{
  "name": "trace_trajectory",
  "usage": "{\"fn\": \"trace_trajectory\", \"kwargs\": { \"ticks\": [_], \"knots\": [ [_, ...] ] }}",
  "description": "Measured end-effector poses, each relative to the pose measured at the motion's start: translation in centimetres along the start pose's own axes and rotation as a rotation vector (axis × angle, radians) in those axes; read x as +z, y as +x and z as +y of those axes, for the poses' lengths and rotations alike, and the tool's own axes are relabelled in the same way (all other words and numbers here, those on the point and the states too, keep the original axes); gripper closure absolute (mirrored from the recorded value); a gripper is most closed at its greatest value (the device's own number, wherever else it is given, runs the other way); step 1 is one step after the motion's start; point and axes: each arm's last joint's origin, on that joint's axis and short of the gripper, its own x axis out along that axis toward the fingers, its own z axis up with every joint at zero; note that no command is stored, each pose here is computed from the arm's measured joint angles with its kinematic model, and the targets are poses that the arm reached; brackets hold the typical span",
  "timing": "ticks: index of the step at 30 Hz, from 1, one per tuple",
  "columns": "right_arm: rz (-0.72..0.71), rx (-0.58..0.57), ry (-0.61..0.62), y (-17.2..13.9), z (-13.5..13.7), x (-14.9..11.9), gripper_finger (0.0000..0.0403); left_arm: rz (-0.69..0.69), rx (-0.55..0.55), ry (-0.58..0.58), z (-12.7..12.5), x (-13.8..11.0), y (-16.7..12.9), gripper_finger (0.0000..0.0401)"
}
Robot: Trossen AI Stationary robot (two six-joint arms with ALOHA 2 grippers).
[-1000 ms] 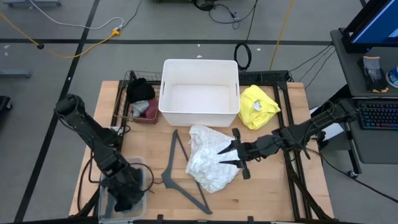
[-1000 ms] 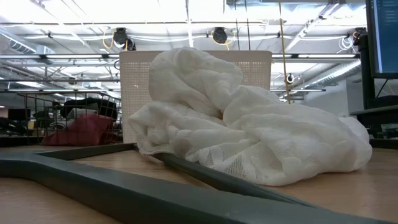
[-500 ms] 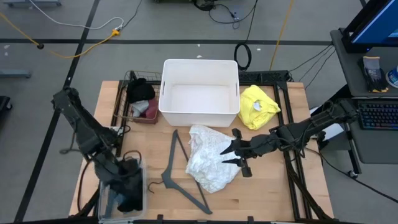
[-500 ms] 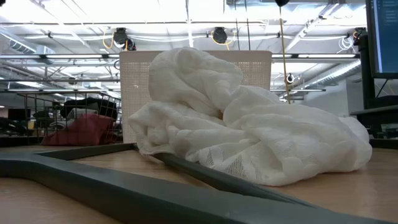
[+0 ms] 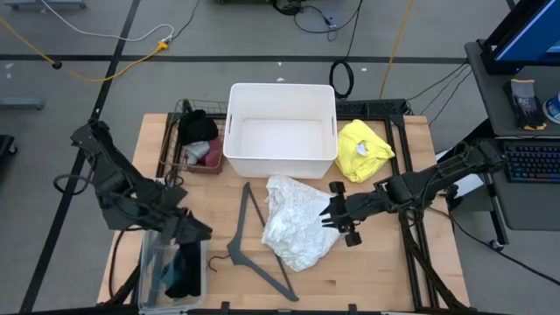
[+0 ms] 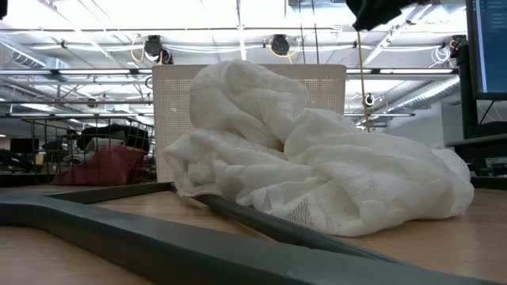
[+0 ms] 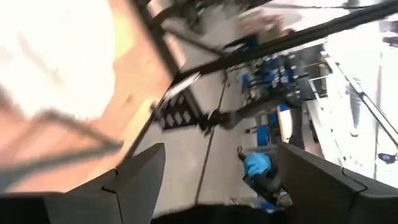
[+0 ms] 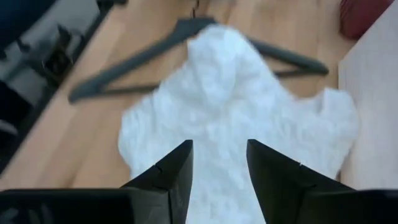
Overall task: Pick & Place Cloths
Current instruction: Put the white shirt into the white bin
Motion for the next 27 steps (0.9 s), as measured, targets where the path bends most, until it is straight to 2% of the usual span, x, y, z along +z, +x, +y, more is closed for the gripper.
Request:
{"fn": "trace_trajectory", "kwargs": {
  "ticks": [4,8,16,20,27],
  "knots": [
    [0.085,0.001,-0.045,-0.1,0.1,-0.8,0.024,-0.071,-0.062,0.116,-0.8,0.3,-0.1,0.0091],
    [0.062,0.003,-0.069,0.0,0.1,-0.6,0.0212,-0.093,-0.081,0.174,-1.1,0.4,-0.1,0.0091],
    [-0.056,-0.014,-0.075,2.6,-0.4,0.8,0.016,-0.135,-0.064,0.174,-1.0,1.1,0.2,0.0091],
    [-0.061,0.035,-0.067,4.7,-0.8,0.9,0.0138,-0.151,-0.056,0.188,-0.9,1.5,0.4,0.0091],
    [-0.078,0.033,-0.065,7.6,-1.6,0.9,0.0111,-0.155,-0.054,0.194,-0.9,1.5,0.4,0.0091]
  ]
}}
